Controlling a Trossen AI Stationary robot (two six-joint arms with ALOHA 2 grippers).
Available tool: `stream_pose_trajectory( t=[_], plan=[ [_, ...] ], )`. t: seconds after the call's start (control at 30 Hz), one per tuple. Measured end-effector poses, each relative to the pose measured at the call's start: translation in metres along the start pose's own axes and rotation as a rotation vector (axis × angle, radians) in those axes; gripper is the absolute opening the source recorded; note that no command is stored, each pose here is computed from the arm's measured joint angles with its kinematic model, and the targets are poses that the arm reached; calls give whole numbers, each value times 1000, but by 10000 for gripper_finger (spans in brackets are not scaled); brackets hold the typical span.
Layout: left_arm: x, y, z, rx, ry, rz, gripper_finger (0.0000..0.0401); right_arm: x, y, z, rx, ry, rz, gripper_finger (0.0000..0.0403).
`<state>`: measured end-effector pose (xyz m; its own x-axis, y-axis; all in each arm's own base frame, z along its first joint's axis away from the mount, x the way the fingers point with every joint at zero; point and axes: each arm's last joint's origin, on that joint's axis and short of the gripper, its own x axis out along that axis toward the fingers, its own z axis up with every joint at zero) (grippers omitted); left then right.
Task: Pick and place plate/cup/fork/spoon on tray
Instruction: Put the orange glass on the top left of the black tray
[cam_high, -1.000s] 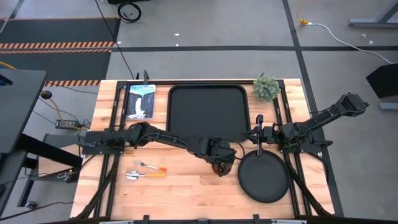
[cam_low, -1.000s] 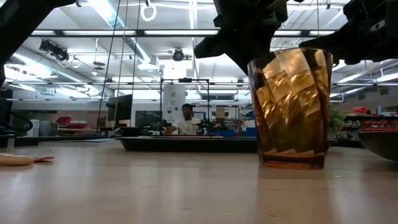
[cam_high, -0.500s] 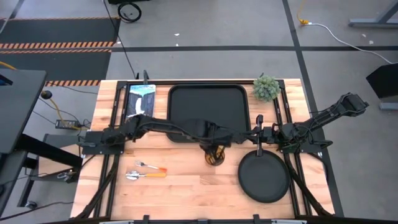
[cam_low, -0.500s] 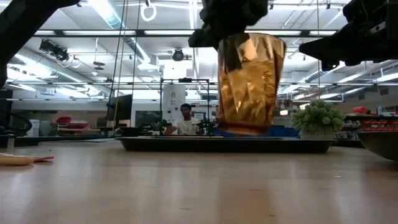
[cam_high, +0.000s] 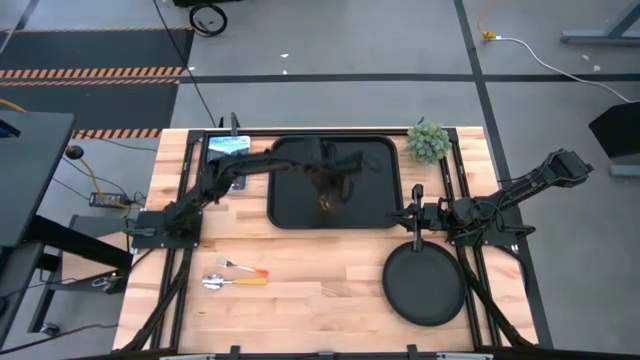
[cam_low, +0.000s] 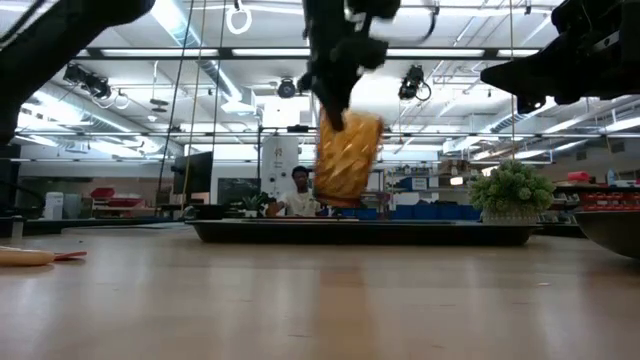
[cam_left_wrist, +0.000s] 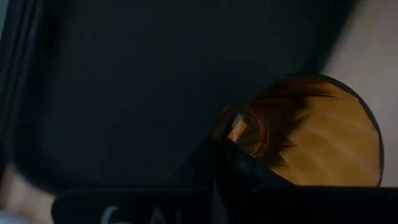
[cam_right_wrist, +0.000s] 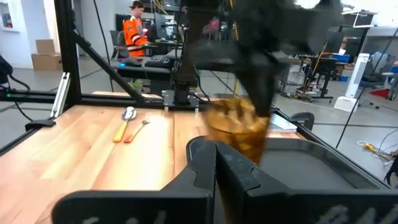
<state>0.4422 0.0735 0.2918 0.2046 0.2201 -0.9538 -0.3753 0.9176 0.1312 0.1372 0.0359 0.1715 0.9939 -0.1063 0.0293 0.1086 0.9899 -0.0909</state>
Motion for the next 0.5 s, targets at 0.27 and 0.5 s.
stream_pose_trajectory(
  t=[0.27,0.5],
  plan=[
    [17,97,7,-30,37,47,13,0,0,-2,27,18,1,16],
    [18,185,-11,-145,98,55,13,0,0,-2,71,20,-24,16]
  ],
)
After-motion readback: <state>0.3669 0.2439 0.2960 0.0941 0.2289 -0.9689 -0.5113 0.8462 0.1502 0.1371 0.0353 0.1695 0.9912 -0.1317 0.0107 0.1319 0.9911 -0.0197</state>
